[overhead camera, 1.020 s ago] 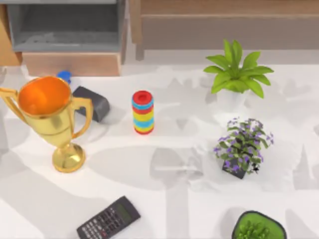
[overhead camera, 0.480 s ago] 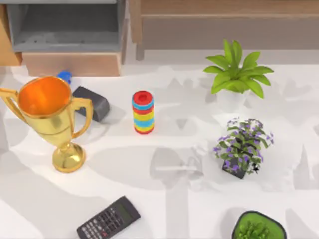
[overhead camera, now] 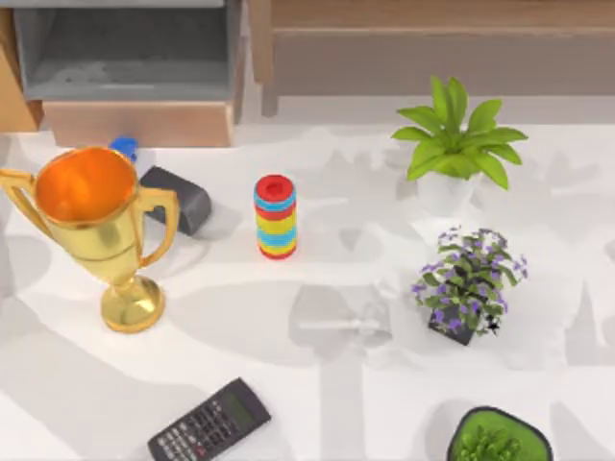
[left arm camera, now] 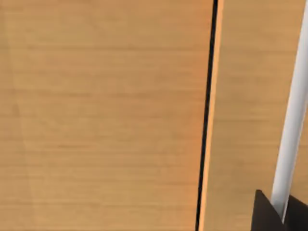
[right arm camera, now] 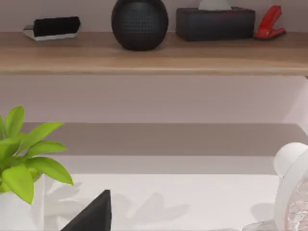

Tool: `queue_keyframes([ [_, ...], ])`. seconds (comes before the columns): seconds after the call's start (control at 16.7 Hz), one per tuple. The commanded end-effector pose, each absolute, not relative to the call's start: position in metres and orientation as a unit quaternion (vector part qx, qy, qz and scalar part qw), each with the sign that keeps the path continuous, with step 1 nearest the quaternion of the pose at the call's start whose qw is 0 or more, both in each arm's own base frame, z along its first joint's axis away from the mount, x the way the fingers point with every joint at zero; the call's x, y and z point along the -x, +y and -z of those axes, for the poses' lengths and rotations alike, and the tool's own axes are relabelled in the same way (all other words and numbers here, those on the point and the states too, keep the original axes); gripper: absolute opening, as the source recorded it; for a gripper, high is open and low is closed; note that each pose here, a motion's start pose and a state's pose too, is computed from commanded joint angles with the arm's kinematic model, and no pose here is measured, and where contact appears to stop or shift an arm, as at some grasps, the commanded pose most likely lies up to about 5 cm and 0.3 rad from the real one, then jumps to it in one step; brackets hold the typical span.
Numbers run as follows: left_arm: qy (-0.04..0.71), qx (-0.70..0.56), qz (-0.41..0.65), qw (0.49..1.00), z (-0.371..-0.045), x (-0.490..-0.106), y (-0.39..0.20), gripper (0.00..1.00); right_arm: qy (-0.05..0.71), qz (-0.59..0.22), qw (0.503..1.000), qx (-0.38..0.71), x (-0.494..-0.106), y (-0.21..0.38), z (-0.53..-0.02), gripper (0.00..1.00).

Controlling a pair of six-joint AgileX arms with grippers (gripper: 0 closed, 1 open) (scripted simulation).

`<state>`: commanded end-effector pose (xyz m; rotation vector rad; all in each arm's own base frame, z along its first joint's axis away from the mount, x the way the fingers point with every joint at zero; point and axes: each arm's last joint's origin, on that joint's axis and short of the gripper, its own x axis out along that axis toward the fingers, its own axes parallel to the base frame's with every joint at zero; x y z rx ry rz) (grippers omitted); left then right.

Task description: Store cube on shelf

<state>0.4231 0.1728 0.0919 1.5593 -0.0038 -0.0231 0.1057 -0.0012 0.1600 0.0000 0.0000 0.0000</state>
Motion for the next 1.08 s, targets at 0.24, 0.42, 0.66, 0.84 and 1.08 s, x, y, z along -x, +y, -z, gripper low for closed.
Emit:
queue_keyframes([
  [0.24, 0.001, -0.701, 0.015, 0.713, -0.089, -0.39, 0.173, 0.0, 0.0, 0.0, 1.0, 0.0, -0.106, -0.001, -0.16, 1.0],
  [0.42, 0.001, -0.702, 0.013, 0.712, -0.09, -0.37, 0.173, 0.0, 0.0, 0.0, 1.0, 0.0, -0.106, -0.001, -0.16, 1.0],
  [0.66, 0.002, -0.702, 0.014, 0.712, -0.088, -0.37, 0.173, 0.0, 0.0, 0.0, 1.0, 0.0, -0.106, -0.001, -0.16, 1.0],
  [0.84, -0.004, -0.705, 0.008, 0.709, -0.093, -0.358, 0.176, 0.0, 0.0, 0.0, 1.0, 0.0, -0.106, -0.001, -0.16, 1.0],
  [1.08, 0.009, -0.697, 0.021, 0.716, -0.083, -0.321, 0.172, 0.0, 0.0, 0.0, 1.0, 0.0, -0.106, -0.001, -0.16, 1.0],
])
